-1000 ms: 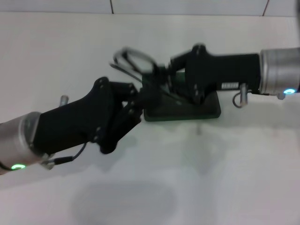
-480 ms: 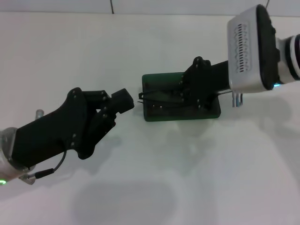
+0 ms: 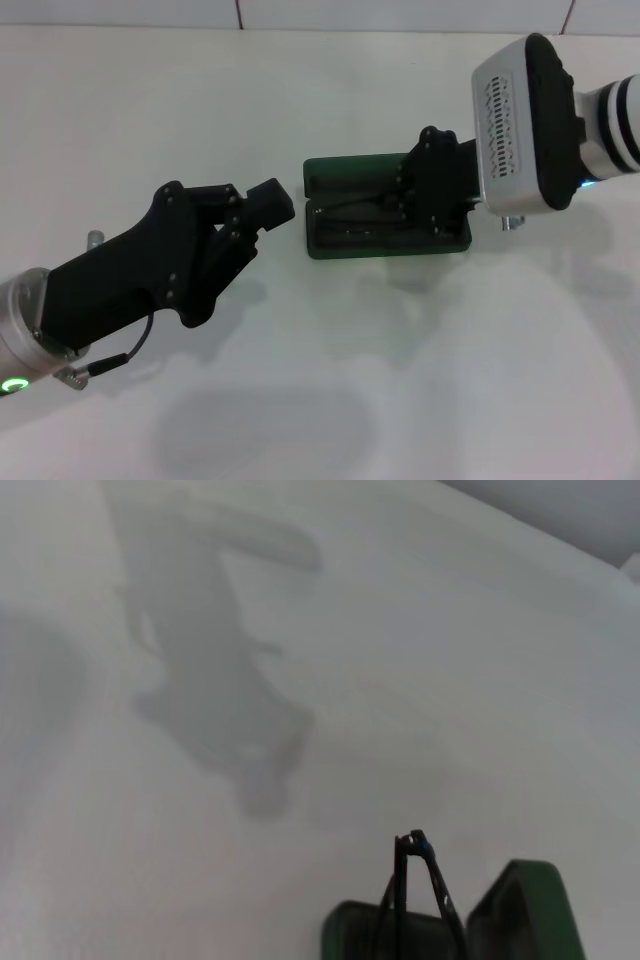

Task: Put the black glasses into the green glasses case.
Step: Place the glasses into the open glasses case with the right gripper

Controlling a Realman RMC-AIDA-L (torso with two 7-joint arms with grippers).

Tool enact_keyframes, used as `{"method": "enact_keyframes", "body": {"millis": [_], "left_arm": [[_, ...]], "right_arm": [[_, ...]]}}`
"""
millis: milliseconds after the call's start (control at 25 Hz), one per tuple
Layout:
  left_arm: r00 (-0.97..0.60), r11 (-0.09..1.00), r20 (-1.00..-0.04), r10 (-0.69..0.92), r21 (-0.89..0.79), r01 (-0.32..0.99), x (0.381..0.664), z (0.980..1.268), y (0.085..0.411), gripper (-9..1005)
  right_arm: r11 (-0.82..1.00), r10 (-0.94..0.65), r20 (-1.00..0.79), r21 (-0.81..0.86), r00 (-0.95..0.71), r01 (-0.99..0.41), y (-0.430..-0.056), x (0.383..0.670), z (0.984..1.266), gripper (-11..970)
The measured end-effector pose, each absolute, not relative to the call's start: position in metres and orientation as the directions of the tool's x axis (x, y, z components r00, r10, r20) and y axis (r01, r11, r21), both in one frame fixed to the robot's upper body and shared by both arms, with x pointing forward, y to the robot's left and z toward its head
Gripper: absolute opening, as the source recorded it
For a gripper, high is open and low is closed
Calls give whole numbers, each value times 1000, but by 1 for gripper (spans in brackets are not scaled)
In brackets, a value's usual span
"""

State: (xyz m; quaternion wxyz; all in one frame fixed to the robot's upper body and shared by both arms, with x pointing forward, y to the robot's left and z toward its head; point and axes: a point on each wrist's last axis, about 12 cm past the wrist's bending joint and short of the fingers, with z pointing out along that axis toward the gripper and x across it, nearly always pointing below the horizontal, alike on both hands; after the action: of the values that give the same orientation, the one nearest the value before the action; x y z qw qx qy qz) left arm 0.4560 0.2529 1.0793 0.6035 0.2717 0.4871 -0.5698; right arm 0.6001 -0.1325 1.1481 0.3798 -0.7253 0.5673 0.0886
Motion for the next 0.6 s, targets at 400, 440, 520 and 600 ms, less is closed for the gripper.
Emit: {"method": "enact_keyframes", "body": {"millis": [400, 440, 520, 600], "left_arm": [[-124, 207, -899, -420, -228, 952, 457, 1079, 252, 34], [-124, 207, -899, -419, -228, 951, 457, 1079, 252, 34], [-124, 208, -900, -419, -228, 951, 457, 1079, 252, 34], [-124, 208, -900, -419, -228, 951, 457, 1079, 252, 34]], "right_arm": [[-46, -781, -527, -487, 336, -872, -132, 604, 1136, 128], [-45, -783, -524, -491, 336, -870, -132, 604, 1135, 129], [-42, -788, -517, -497, 335, -866, -133, 605, 1134, 129], [-43, -790, -513, -499, 336, -865, -133, 605, 1133, 130]]}}
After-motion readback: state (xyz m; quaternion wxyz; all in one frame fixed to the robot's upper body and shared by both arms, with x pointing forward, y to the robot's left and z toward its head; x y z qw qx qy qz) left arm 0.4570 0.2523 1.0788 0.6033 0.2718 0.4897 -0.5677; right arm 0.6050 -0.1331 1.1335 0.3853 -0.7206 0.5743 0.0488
